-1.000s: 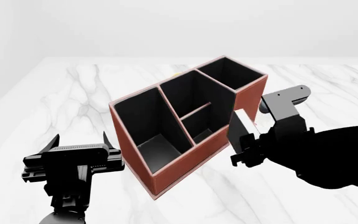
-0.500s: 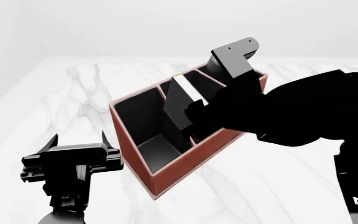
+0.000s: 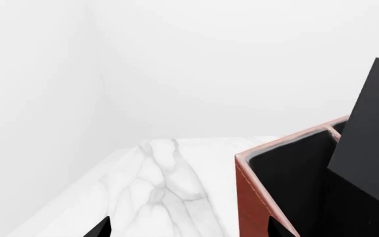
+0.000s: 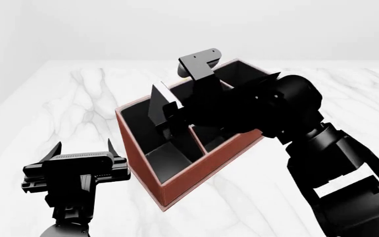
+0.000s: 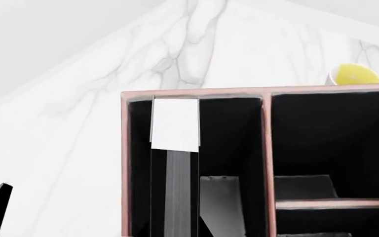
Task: Pick up the book and place it in the left compartment of the caddy.
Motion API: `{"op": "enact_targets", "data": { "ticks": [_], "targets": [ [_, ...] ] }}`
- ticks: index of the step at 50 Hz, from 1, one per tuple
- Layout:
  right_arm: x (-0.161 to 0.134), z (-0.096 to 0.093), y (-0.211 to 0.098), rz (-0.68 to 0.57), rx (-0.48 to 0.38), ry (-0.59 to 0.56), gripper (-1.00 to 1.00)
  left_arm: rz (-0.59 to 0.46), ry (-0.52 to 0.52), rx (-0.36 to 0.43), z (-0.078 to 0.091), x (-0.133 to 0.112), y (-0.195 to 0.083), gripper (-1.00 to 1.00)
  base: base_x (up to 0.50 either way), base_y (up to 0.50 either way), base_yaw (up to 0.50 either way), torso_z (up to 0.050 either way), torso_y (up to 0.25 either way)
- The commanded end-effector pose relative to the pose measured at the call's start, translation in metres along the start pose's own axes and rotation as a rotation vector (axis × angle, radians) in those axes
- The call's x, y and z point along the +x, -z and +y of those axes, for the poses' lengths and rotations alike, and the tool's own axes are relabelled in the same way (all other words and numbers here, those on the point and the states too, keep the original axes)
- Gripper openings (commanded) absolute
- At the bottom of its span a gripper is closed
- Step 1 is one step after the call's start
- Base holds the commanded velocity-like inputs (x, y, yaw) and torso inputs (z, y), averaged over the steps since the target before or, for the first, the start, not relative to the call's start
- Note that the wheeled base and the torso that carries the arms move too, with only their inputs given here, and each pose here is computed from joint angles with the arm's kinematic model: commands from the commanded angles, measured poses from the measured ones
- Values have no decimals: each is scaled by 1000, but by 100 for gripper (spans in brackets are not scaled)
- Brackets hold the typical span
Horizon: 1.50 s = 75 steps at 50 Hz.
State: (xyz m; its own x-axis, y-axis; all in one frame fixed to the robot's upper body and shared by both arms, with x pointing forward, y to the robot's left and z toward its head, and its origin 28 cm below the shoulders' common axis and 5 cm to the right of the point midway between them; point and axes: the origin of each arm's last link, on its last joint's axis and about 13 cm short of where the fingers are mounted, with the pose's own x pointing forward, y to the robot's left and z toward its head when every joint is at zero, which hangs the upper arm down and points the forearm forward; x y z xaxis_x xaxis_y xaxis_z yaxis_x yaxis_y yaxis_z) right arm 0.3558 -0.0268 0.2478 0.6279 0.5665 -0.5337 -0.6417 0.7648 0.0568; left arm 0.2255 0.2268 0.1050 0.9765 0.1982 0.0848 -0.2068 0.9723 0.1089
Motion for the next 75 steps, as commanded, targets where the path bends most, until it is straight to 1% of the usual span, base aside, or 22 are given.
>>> {"op": "enact_targets", "data": {
  "ticks": [1, 5, 14, 21, 27, 42, 46, 50, 63, 75],
  "targets": [
    [29, -3, 8, 10, -13, 25, -100, 0, 1, 0, 0, 0, 0, 100, 0, 0, 0, 0, 0],
    [37, 2, 17, 32, -27, 19, -100, 2, 0, 0, 0, -1, 1, 100, 0, 0, 0, 0, 0],
    [45, 6, 28, 62, -40, 16, -100, 2, -1, -1, 0, -1, 1, 100, 0, 0, 0, 0, 1],
    [54, 5, 35, 79, -55, 36, -100, 2, 0, -1, 0, -1, 2, 100, 0, 0, 0, 0, 1],
    [62, 0, 40, 88, -58, 74, -100, 3, -1, -2, 0, -1, 2, 100, 0, 0, 0, 3, 2],
    [71, -3, 52, 125, -82, 93, -100, 1, 0, -3, 0, 0, 2, 100, 0, 0, 0, 0, 1],
    [74, -3, 57, 141, -105, 105, -100, 3, -2, -4, 1, 0, 2, 100, 0, 0, 0, 0, 2],
    [75, -4, 59, 145, -108, 106, -100, 3, -2, -4, 1, -1, 2, 100, 0, 0, 0, 0, 0],
    [82, -5, 79, 182, -89, 107, -100, 6, -4, -4, 1, -1, 4, 100, 0, 0, 0, 0, 2],
    [83, -4, 76, 169, -87, 104, -100, 7, 1, -4, 0, -1, 4, 100, 0, 0, 0, 0, 1]
  ]
}}
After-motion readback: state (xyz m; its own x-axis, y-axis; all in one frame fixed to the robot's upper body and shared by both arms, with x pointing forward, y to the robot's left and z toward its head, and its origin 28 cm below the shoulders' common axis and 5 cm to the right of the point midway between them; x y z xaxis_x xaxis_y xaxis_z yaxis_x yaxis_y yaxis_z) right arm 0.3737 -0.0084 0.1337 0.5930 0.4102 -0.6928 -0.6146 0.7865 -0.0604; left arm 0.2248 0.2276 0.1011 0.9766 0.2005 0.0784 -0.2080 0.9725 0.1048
